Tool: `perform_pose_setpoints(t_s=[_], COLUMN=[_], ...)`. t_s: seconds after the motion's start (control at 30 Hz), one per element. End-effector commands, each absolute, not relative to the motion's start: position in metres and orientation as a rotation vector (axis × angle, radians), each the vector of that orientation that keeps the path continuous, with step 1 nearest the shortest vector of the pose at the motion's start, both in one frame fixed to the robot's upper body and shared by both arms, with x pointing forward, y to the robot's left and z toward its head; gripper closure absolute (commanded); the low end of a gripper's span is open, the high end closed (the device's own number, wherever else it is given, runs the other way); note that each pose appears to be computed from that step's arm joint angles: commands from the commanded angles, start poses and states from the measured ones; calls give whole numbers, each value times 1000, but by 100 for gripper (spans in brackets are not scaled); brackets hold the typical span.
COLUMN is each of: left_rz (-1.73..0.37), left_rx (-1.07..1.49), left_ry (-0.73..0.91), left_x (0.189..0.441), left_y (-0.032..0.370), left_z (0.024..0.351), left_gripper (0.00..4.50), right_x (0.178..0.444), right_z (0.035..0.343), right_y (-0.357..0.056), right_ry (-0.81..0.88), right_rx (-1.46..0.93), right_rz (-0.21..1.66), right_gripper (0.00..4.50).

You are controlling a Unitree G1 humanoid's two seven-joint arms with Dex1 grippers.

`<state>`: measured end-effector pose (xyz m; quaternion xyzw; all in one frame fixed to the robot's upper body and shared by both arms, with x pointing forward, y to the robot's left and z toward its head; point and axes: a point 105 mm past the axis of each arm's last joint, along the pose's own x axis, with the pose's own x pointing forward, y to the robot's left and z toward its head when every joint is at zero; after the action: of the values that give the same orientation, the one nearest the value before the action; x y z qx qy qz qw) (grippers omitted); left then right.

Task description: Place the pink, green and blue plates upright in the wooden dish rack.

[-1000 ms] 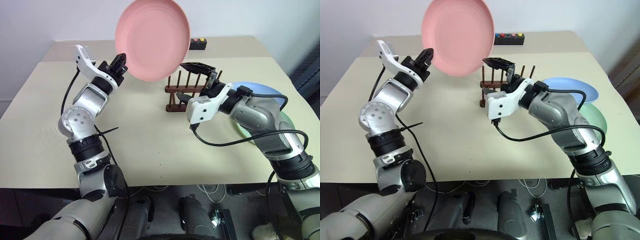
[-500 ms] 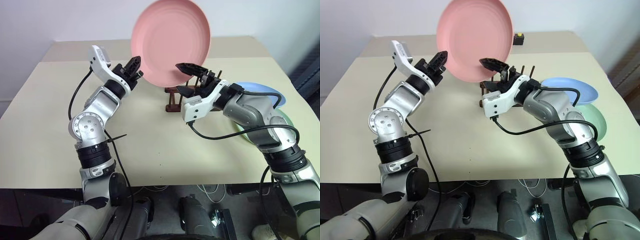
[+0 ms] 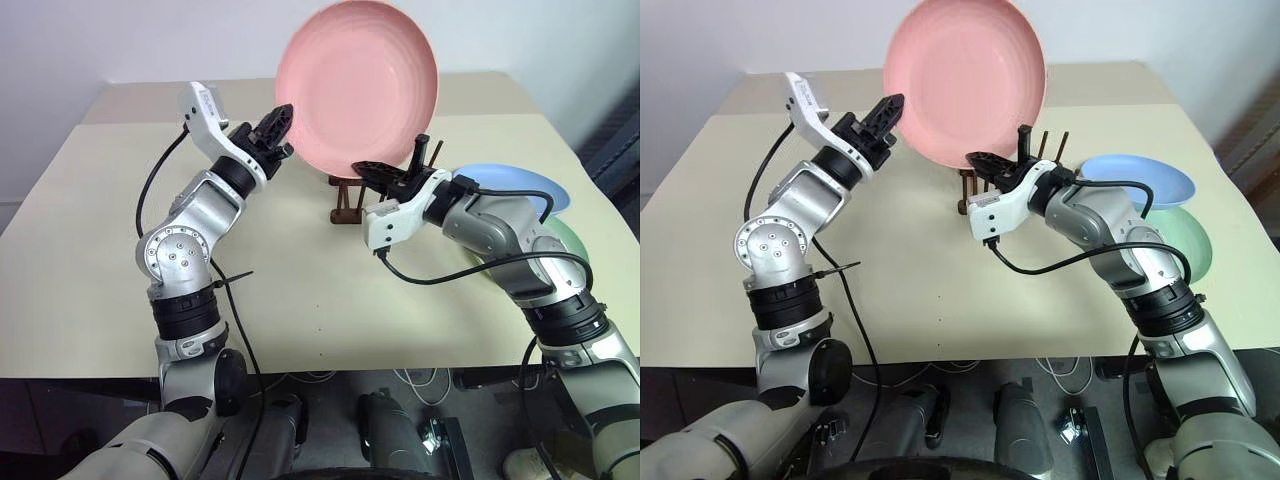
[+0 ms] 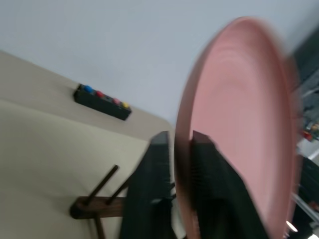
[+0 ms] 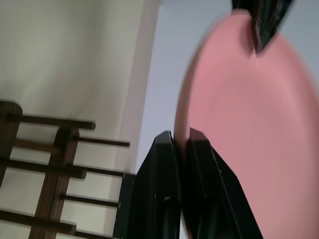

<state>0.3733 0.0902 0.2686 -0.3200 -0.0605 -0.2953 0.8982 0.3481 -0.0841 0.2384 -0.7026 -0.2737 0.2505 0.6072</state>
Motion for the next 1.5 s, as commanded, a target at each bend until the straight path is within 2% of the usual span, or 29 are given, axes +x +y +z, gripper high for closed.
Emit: perform_pose_setpoints(t_s=[0.03,0.13,0.17,0.37,0.5,0.67,0.77,0.8,0.87,0.97,1.07,1.17,1.37,1.5], left_rz=[-641,-646,-656,-689,-731,-833,-940,-973,-1028,-1128,-1181,-1229,-1295,-1341], left_rx=[-691,-720,-720,-686,-536,-249,-128,-93,-19,39,138,136,100,55], left_ry=[-151,-153,-157,-168,-170,-230,-203,-181,-173,-203,-262,-248,-250,-260], left_x=[371,373,373,370,366,361,353,350,344,332,320,313,305,298], left_y=[93,98,98,102,104,116,116,117,119,117,118,125,126,123], left_z=[277,279,280,283,280,281,270,266,262,263,263,257,263,275], left_gripper=[194,37,7,7,7,7,7,7,7,7,7,7,7,7], right_x=[346,349,351,353,358,355,347,345,342,342,348,347,347,347], right_z=[264,266,267,273,290,343,366,375,382,376,372,354,335,325], right_y=[-92,-98,-101,-107,-120,-146,-154,-160,-169,-180,-201,-218,-231,-227], right_ry=[-698,-685,-682,-682,-664,-683,-691,-679,-634,-550,-514,-402,-272,-217], right_rx=[-1620,-1630,-1632,-1614,-1419,-735,-391,-210,41,231,360,549,766,778], right_rz=[483,463,454,417,357,341,437,484,573,658,628,710,789,808], right_gripper=[450,450,450,450,450,450,450,450,450,450,450,450,450,450])
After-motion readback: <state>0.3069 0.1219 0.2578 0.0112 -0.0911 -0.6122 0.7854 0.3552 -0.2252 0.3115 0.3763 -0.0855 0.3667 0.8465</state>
